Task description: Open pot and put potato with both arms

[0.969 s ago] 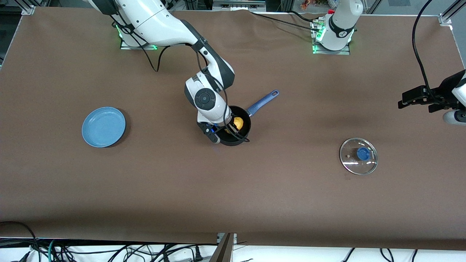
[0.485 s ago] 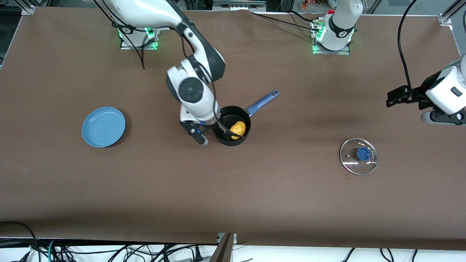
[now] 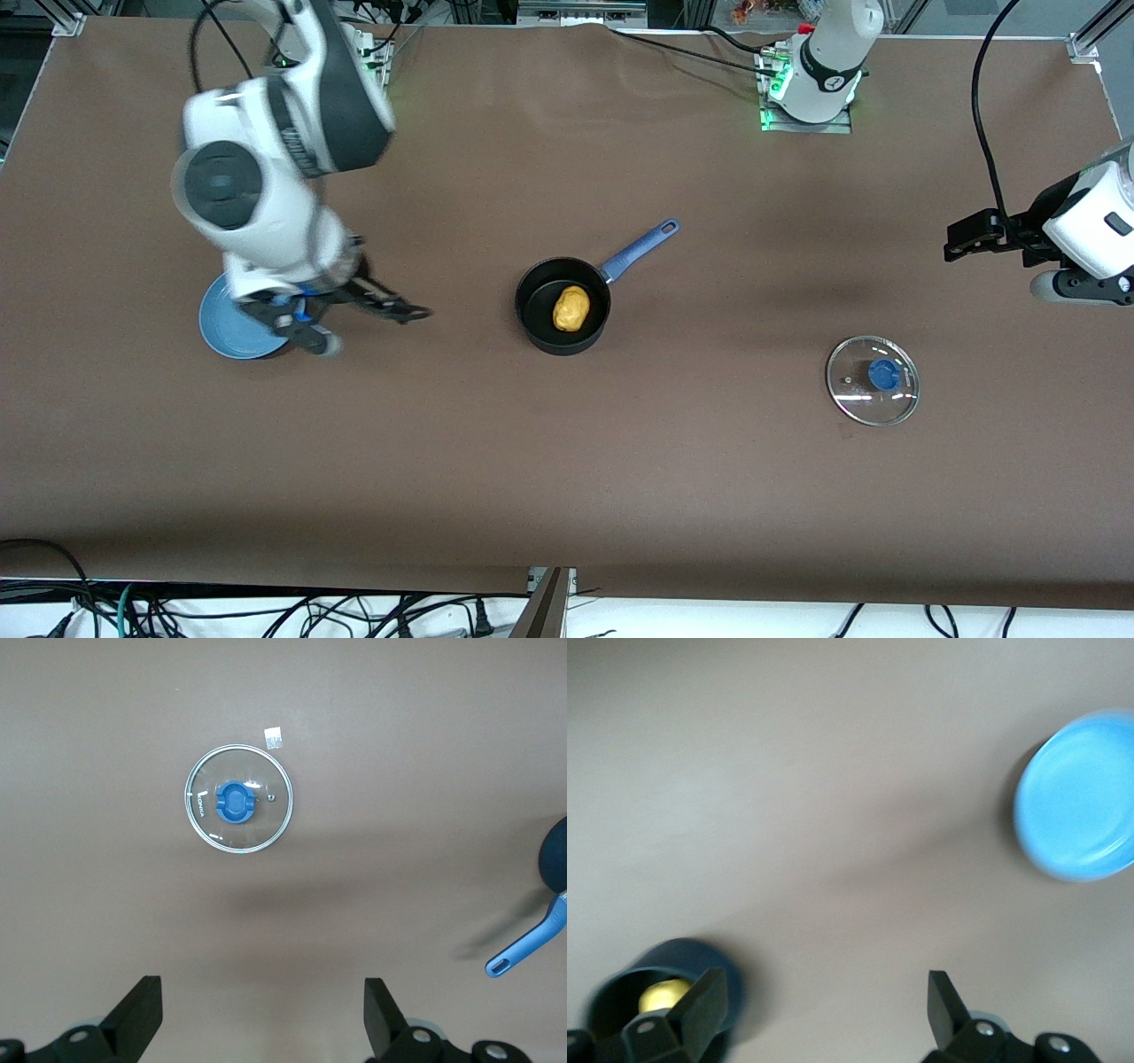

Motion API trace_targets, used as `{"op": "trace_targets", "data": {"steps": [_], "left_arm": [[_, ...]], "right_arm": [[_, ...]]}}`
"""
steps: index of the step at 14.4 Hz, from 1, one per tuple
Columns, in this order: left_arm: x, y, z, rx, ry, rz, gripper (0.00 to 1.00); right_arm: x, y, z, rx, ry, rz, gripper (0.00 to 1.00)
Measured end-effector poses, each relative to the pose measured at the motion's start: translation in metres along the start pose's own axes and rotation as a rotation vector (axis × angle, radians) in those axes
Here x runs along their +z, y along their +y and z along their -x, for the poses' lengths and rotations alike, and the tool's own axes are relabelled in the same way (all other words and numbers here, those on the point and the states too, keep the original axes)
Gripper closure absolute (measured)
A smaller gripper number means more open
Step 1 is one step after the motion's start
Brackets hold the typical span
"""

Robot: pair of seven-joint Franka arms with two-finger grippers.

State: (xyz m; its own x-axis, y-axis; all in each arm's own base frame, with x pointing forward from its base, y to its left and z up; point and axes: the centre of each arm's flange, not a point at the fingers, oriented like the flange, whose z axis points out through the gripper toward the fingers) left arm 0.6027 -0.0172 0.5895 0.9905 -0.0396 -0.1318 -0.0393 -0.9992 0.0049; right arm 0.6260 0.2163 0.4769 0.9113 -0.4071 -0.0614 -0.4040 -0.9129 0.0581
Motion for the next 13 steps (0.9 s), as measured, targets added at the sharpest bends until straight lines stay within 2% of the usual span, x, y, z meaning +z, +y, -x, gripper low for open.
{"op": "trace_targets", "data": {"steps": [3,5,6,9,11,13], "left_arm": [[0.0,0.0,0.0,0.001,0.0,0.0,0.0],[0.0,0.0,0.0,0.001,0.0,0.0,0.0],[0.0,0.0,0.0,0.001,0.0,0.0,0.0],[0.0,0.001,0.0,0.001,0.0,0.0,0.0],[0.0,0.001,0.0,0.001,0.0,0.0,0.0],[0.0,0.001,0.0,0.001,0.0,0.0,0.0]], "right_arm": [[-0.011,0.062,-0.032,-0.165,-0.049,0.024,0.0],[-0.022,0.115,-0.054,-0.265,-0.093,0.003,0.0],[-0.028,0.145,-0.067,-0.317,-0.098,-0.015,0.0],[-0.045,0.218,-0.093,-0.4,-0.074,-0.055,0.0],[-0.059,0.23,-0.085,-0.44,-0.043,-0.017,0.0],[-0.066,0.228,-0.067,-0.462,0.001,-0.022,0.0]]}}
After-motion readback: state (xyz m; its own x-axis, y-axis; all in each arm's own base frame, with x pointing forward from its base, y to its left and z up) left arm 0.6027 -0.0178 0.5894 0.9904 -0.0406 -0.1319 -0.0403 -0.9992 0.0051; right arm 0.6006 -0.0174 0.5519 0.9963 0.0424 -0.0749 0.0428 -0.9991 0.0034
